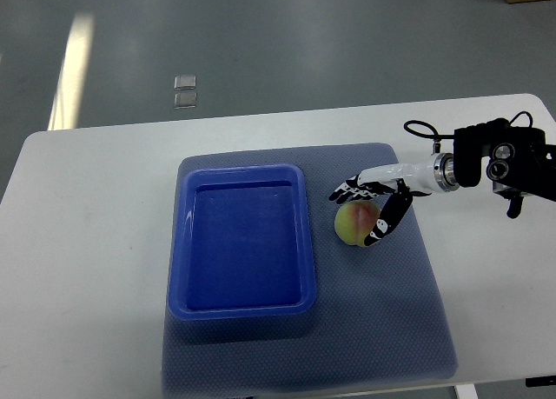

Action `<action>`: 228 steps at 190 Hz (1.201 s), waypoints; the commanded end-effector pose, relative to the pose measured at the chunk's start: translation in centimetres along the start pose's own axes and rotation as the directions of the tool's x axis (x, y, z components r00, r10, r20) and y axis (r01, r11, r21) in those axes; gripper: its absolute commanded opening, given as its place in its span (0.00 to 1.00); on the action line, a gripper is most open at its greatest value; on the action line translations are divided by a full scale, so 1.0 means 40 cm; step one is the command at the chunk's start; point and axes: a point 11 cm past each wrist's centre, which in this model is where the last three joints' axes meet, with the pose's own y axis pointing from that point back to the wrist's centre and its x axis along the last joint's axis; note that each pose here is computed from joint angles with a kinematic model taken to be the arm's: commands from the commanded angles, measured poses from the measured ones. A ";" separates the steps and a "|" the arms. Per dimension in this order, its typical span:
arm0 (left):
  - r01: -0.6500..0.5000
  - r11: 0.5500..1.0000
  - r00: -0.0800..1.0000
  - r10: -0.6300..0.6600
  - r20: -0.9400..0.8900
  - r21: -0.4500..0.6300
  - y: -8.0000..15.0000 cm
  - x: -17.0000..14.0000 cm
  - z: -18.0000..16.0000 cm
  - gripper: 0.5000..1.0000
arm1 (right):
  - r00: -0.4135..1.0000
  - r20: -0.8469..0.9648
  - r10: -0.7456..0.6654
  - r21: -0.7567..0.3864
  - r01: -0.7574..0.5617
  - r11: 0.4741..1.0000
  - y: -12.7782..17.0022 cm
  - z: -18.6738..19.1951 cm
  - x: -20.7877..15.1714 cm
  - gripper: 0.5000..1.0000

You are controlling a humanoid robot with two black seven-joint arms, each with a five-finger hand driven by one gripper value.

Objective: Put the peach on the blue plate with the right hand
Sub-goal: 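Lower the right hand onto the peach and close fingers around it, then lift the peach up off the mat with the right hand, then carry the peach over the blue tray and lower it inside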

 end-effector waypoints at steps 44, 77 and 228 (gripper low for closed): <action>0.001 1.000 1.000 -0.001 0.002 0.001 0.000 -0.001 0.000 1.00 | 0.998 -0.026 0.065 0.033 -0.064 0.997 -0.028 0.011 -0.024 0.65; 0.001 1.000 1.000 -0.001 0.000 0.000 0.000 -0.001 0.000 1.00 | 0.997 -0.053 0.059 0.028 -0.057 0.998 -0.036 0.021 -0.041 0.38; 0.010 1.000 1.000 -0.010 0.006 0.001 0.000 -0.009 0.000 1.00 | 0.949 -0.180 0.259 0.260 -0.208 0.943 0.321 -0.339 0.295 0.00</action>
